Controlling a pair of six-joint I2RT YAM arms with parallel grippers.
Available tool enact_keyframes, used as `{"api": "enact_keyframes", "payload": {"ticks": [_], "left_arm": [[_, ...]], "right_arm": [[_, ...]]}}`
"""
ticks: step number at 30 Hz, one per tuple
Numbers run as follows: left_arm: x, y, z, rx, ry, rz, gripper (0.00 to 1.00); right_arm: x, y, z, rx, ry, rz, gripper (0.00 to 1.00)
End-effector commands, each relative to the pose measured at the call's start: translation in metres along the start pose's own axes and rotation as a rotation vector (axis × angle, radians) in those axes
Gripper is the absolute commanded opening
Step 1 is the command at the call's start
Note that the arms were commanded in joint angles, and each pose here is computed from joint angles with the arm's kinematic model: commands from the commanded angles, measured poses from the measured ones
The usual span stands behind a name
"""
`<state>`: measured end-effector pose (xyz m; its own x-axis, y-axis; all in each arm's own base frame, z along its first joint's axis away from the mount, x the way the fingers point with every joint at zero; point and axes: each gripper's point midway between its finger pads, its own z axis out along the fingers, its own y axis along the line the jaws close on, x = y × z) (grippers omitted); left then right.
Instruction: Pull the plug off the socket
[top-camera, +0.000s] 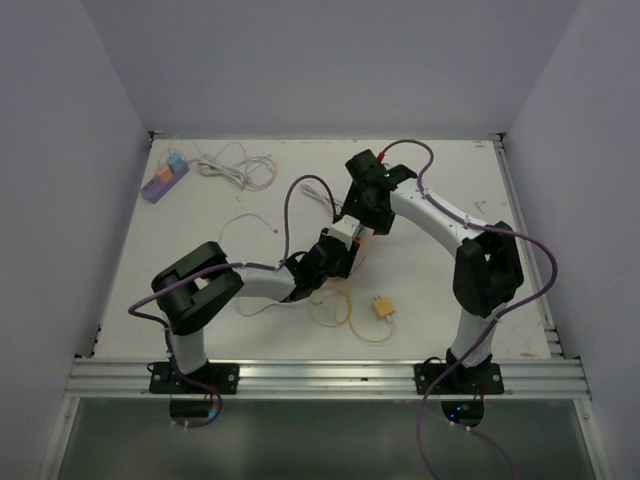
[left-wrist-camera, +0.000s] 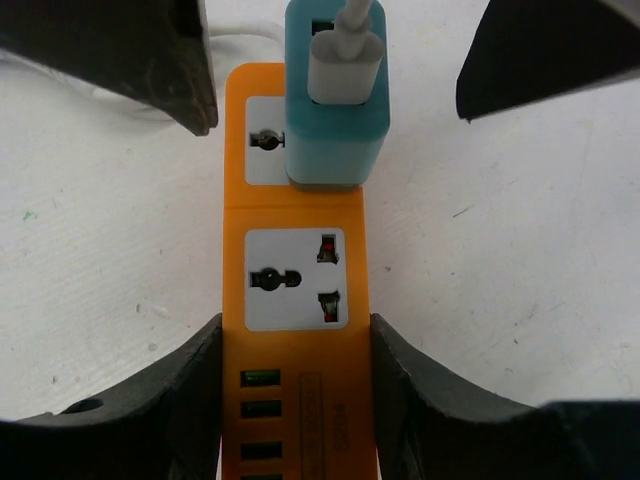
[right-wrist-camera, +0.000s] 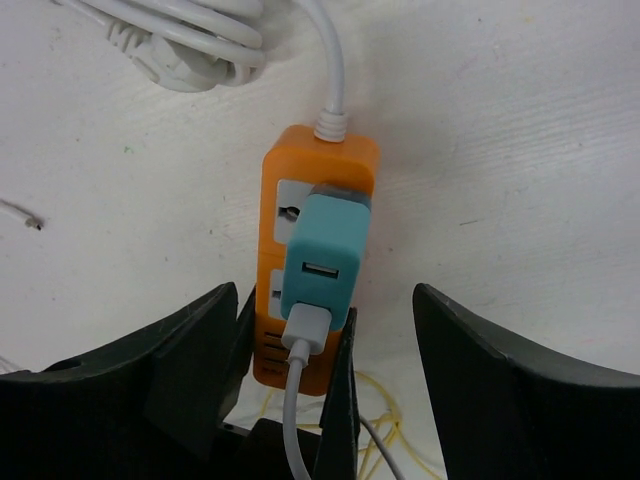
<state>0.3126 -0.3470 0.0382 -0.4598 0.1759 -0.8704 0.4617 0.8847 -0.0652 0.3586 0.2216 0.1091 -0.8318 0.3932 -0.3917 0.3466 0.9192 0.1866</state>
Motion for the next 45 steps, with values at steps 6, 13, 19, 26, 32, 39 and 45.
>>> {"api": "enact_keyframes", "payload": {"ticks": [6, 13, 19, 26, 32, 39, 45], "left_arm": [[0.044, -0.001, -0.005, 0.203, 0.217, 0.315, 0.00], [0.065, 0.000, -0.012, 0.334, 0.330, 0.446, 0.00], [0.097, 0.012, -0.023, 0.478, 0.498, 0.430, 0.00], [0.094, 0.014, -0.036, 0.592, 0.539, 0.482, 0.00], [0.078, 0.033, -0.033, 0.590, 0.601, 0.657, 0.00], [0.085, 0.054, -0.034, 0.702, 0.617, 0.532, 0.00], [0.085, 0.052, -0.034, 0.721, 0.598, 0.508, 0.00]], "right_arm": [[-0.074, -0.002, -0.111, -0.289, -0.199, -0.092, 0.85], [-0.071, -0.006, -0.131, -0.426, -0.347, -0.389, 0.91], [-0.063, -0.049, -0.134, -0.379, -0.491, -0.493, 0.99], [-0.034, -0.069, -0.103, -0.468, -0.466, -0.690, 0.98], [0.010, -0.059, -0.081, -0.684, -0.375, -0.907, 0.95], [0.027, -0.044, -0.062, -0.817, -0.326, -0.942, 0.87], [0.027, -0.028, -0.044, -0.887, -0.285, -0.938, 0.84]]}}
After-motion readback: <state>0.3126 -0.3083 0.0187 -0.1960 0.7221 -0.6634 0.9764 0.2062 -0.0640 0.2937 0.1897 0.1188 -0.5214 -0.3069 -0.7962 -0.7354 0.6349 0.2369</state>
